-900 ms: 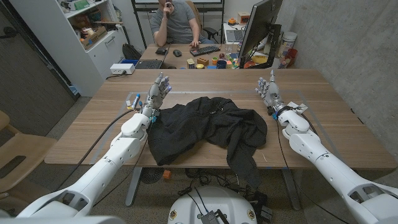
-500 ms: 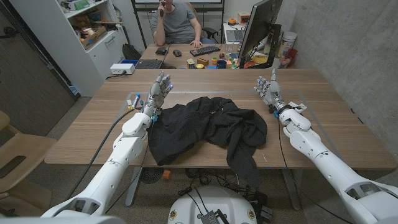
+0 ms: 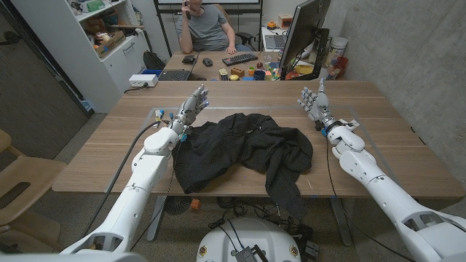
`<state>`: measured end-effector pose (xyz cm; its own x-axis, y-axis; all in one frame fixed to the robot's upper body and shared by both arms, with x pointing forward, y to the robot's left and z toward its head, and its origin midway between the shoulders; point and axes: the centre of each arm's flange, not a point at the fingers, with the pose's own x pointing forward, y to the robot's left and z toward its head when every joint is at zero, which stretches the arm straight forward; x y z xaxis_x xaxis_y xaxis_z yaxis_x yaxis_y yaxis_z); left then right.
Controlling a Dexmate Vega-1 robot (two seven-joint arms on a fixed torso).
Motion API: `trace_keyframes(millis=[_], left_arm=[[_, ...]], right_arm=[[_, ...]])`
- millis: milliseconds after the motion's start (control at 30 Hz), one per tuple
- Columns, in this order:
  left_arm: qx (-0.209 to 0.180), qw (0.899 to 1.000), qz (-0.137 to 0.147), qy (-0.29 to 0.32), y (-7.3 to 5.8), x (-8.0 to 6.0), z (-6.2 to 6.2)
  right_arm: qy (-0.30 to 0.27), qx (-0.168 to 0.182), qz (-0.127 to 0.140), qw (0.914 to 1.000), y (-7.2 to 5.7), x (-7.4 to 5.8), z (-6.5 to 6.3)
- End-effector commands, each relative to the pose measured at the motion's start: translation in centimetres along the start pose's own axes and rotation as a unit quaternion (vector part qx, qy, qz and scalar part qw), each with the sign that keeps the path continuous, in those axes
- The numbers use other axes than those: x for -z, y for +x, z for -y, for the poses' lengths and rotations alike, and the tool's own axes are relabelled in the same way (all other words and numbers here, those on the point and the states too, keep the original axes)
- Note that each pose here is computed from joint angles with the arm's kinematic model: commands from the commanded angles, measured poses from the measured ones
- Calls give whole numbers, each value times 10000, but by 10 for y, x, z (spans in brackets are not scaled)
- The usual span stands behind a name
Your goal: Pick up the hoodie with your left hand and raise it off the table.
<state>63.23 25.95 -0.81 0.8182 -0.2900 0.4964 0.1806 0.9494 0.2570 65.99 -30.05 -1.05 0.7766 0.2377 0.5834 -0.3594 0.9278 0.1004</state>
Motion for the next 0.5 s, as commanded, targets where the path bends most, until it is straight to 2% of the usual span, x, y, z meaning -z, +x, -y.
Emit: trace_keyframes(millis=[33,167,233,333,367,400,500], left_arm=[[464,9928,-444,1011,4,-7,25],[582,9910,-380,1144,5,-7,41],[641,9877,-428,1361,6,-4,50],[906,9859,-519,1307,7,6,66],[909,9859,-520,1308,7,6,66],[995,9844,-522,1352,6,7,72],[1134,9810,-509,1488,5,6,80]], right_arm=[[31,-8,0,10000,3,2,-2],[41,-9,-9,10000,5,3,-3],[44,-14,-8,10000,5,4,-4],[50,-38,-1,10000,7,5,-6],[50,-38,0,10000,7,5,-6],[46,-40,-2,10000,8,6,-7],[55,-36,-2,10000,8,6,-8]])
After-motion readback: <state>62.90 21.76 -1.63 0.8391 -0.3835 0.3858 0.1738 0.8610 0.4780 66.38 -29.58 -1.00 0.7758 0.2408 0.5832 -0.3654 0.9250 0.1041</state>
